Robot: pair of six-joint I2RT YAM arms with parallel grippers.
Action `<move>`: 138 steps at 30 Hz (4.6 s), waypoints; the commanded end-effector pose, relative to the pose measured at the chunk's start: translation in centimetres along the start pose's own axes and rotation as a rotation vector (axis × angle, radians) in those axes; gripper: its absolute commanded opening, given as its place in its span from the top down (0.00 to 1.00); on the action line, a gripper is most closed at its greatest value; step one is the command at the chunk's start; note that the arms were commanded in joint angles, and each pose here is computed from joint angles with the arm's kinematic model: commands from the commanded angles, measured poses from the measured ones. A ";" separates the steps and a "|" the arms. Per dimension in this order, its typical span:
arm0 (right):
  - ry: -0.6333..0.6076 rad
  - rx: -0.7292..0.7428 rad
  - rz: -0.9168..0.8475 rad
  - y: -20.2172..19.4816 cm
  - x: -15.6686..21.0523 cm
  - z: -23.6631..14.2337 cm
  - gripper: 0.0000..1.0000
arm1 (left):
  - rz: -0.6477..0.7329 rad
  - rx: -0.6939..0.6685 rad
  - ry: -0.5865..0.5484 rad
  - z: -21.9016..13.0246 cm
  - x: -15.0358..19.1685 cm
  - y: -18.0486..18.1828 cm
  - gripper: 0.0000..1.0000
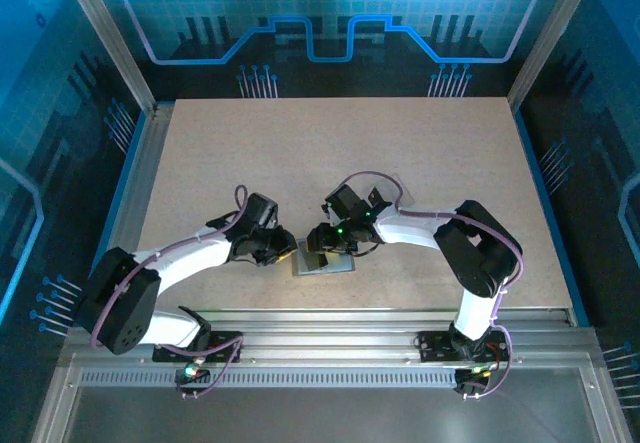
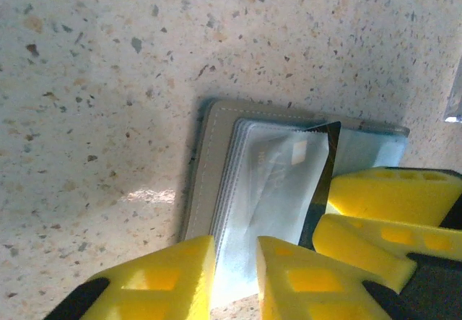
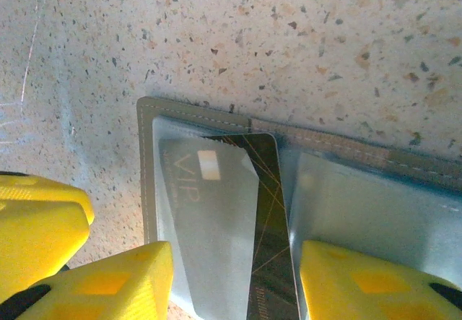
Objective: Put the credit cards into the card holder
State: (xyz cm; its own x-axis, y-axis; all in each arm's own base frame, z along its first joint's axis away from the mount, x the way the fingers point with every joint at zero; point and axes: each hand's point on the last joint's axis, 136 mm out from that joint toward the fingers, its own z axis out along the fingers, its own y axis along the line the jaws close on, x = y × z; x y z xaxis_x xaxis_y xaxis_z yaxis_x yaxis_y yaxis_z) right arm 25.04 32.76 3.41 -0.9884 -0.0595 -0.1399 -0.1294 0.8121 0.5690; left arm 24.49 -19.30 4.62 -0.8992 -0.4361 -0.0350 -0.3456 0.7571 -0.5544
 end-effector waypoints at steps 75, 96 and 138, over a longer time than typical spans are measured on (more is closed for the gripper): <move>0.161 0.103 -0.185 2.5 1.6 0.6 0.48 | -0.017 0.118 0.002 -1.6 -0.7 -0.2 0.85; 0.183 0.119 -0.173 1.8 2.1 0.8 0.51 | -0.029 0.058 0.057 1.1 -0.4 1.5 0.90; 0.105 0.604 -0.352 -4.6 -2.1 -2.6 0.58 | -0.068 0.028 0.092 2.9 0.7 3.8 0.91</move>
State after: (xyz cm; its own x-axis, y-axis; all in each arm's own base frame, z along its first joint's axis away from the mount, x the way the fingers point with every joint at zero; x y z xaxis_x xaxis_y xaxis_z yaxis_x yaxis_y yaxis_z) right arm 27.24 28.82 4.17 -0.9064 -0.3820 -0.1802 -0.3908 0.9203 0.0153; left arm 24.63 -18.94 1.57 -0.9005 -0.4334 0.0362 -0.3609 0.6983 -0.6181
